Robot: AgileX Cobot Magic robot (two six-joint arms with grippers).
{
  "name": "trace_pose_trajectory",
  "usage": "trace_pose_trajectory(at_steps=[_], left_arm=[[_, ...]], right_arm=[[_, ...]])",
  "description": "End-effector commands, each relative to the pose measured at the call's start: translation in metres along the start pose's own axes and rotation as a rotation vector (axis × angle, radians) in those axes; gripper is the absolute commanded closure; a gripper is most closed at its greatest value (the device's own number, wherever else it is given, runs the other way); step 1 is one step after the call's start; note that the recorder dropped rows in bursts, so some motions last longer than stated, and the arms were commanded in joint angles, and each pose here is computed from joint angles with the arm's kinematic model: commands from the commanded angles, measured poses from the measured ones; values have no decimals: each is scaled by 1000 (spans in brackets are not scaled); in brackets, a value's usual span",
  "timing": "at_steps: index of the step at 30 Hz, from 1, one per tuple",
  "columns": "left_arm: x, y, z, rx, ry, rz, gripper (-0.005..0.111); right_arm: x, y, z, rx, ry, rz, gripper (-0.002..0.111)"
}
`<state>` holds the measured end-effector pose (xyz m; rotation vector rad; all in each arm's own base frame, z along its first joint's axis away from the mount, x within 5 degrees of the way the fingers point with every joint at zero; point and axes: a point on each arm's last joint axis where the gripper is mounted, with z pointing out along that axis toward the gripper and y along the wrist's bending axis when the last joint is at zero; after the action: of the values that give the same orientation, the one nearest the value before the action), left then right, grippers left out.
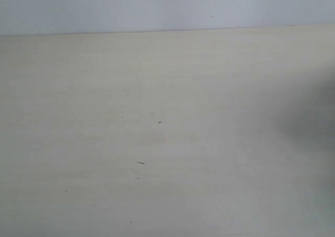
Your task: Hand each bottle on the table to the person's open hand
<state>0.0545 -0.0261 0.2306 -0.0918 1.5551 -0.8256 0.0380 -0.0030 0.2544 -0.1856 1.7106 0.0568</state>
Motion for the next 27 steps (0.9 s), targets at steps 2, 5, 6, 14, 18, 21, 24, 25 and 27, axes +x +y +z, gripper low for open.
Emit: trace_pose_trajectory(at_steps=[2,5,6,14,18,21,24,25,27], left_arm=[[13,7,-3,-28,-51,22,107],[11,7,-5,-43,-102,61,107],[11,7,-5,-56,-109,68,107],[10,5,-5,-55,-127,80,107],[11,0,-4,9,-123,36,107],[7,1,-5,10,-161,-98,107],[2,1,-6,34,-216,-316,107],[1,1,-6,42,-232,-374,107],[0,-1,-6,52,-242,-313,107]], right_arm=[[0,0,0,1,-6,-1,105],[0,0,0,1,-6,-1,105],[0,0,0,1,-6,-1,105],[0,0,0,1,-6,-1,105],[0,0,0,1,-6,-1,105],[0,0,0,1,-6,-1,105],[0,0,0,1,-6,-1,105],[0,0,0,1,-6,-1,105],[0,0,0,1,-6,-1,105]])
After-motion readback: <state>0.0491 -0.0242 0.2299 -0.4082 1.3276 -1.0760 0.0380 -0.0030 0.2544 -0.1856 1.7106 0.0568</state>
